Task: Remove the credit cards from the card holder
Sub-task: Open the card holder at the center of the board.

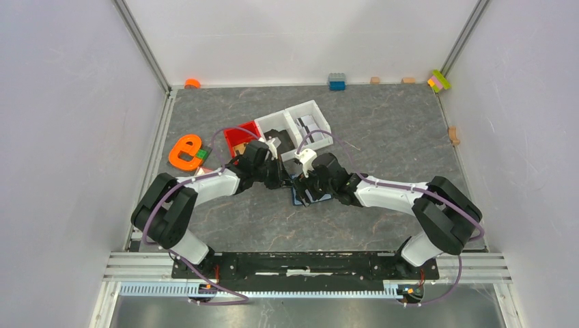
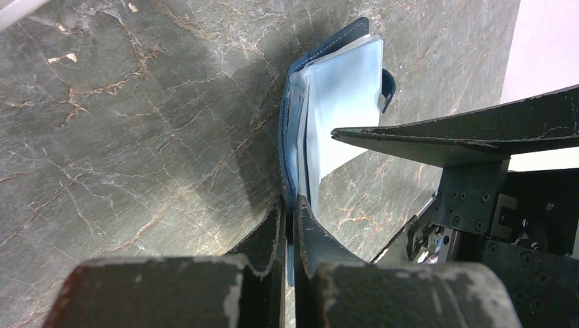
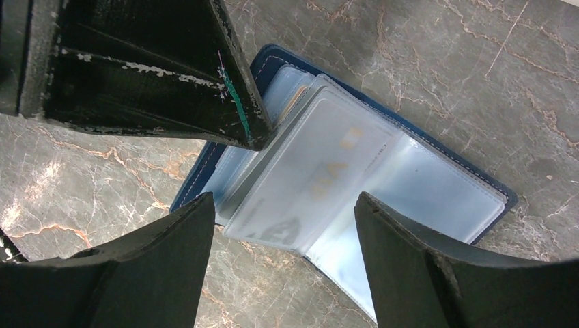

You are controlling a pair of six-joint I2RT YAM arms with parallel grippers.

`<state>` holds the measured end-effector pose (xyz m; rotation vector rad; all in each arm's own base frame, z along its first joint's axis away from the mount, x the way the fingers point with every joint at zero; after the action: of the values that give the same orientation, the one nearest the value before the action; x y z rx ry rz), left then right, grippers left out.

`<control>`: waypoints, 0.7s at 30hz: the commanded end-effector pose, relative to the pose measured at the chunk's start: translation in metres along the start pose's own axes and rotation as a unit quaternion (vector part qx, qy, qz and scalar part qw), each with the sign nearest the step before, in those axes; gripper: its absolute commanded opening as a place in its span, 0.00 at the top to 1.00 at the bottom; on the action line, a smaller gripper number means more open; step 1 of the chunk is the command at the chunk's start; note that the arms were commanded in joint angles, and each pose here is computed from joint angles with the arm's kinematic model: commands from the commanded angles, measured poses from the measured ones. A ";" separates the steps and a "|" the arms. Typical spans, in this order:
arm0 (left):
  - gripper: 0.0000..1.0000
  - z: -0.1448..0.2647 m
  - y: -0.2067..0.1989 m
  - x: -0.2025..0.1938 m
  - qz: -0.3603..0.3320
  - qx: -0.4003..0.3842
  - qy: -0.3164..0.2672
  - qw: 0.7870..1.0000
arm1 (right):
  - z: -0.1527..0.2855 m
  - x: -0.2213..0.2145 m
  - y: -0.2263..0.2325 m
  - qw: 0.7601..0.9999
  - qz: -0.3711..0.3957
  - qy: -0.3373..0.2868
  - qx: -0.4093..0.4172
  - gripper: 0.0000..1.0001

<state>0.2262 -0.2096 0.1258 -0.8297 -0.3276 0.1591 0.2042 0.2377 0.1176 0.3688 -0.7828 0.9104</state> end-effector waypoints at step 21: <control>0.98 0.007 -0.015 0.006 -0.030 -0.035 -0.014 0.999 | 0.013 0.013 -0.003 0.999 0.008 -0.037 -0.014 0.21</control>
<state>0.2260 -0.2098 0.1263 -0.8317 -0.3275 0.1577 0.2033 0.2367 0.1294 0.3852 -0.8304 0.9099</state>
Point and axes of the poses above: each gripper's point midway between its finger pads, its own z axis back along the fingers, its own y axis along the line the jaws close on, x = y × z, the point moved 10 cm from there along z, back along the fingers, and after that the axes turned 12 degrees about z, right-handed, at the moved point
